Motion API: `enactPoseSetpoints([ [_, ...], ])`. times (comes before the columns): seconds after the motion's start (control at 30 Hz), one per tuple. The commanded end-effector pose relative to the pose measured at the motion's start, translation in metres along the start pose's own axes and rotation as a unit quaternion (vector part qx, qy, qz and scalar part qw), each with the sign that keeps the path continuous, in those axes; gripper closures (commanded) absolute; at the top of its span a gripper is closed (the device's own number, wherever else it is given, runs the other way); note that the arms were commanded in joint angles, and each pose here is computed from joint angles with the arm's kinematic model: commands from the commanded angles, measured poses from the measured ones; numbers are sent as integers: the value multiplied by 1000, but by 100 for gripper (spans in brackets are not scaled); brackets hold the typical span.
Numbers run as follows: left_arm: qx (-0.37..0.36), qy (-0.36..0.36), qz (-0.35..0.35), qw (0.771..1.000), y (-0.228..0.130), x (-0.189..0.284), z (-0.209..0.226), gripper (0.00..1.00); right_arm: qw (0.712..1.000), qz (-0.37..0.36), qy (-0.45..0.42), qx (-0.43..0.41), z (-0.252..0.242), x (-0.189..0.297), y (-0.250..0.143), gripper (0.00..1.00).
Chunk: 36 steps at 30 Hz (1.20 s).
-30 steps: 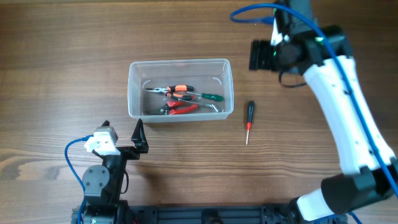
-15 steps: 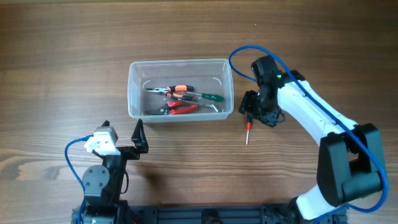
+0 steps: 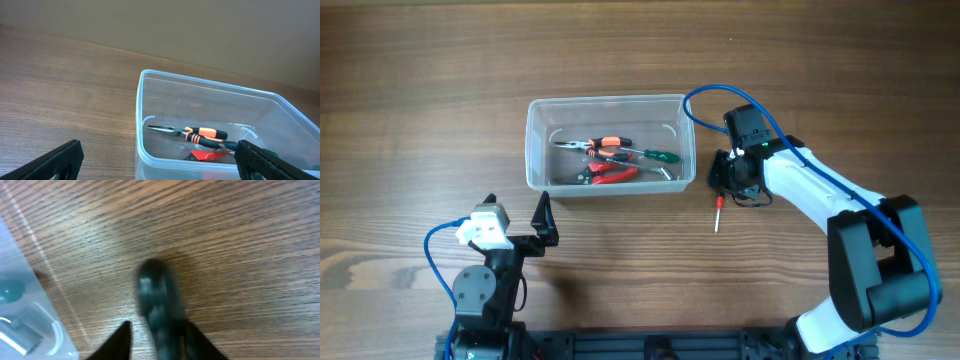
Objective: Pack container
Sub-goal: 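Grasp the red-black screwdriver with the right gripper, then place the red-black screwdriver into the container and open the gripper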
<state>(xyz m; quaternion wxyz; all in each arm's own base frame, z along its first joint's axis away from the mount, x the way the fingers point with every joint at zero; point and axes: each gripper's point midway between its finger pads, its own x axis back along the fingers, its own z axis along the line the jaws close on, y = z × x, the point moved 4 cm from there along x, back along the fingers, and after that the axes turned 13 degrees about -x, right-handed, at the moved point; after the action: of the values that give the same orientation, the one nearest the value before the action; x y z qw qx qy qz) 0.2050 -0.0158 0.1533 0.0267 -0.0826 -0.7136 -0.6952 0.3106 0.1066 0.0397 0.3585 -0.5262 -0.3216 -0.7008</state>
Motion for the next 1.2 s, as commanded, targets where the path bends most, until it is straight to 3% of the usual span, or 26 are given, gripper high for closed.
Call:
enactPoseSetpoints([
  [0.0,5,4,2,1000,-2,0,2,0,999,-15,-25,17,-8,0,1,77],
  [0.27,5,4,2,1000,-2,0,2,0,998,-51,-44,5,-18,21,28,95],
  [0.4,5,4,2,1000,-2,0,2,0,994,-87,-9,65,7,68,51,96],
  [0.47,5,4,2,1000,-2,0,2,0,984,-101,52,134,37,101,55,96],
  [0.57,5,4,2,1000,-2,0,2,0,931,-118,186,291,95,159,39,96],
  [0.67,5,4,2,1000,-2,0,2,0,842,-142,260,450,136,193,10,96],
  [0.83,5,4,2,1000,-2,0,2,0,703,-146,250,650,161,173,-36,96],
  [0.97,5,4,2,1000,-2,0,2,0,599,-130,213,761,165,125,-45,96],
  [1.07,5,4,2,1000,-2,0,2,0,577,-124,178,788,166,86,-30,95],
  [1.17,5,4,2,1000,-2,0,2,0,587,-127,153,785,168,49,-11,96],
])
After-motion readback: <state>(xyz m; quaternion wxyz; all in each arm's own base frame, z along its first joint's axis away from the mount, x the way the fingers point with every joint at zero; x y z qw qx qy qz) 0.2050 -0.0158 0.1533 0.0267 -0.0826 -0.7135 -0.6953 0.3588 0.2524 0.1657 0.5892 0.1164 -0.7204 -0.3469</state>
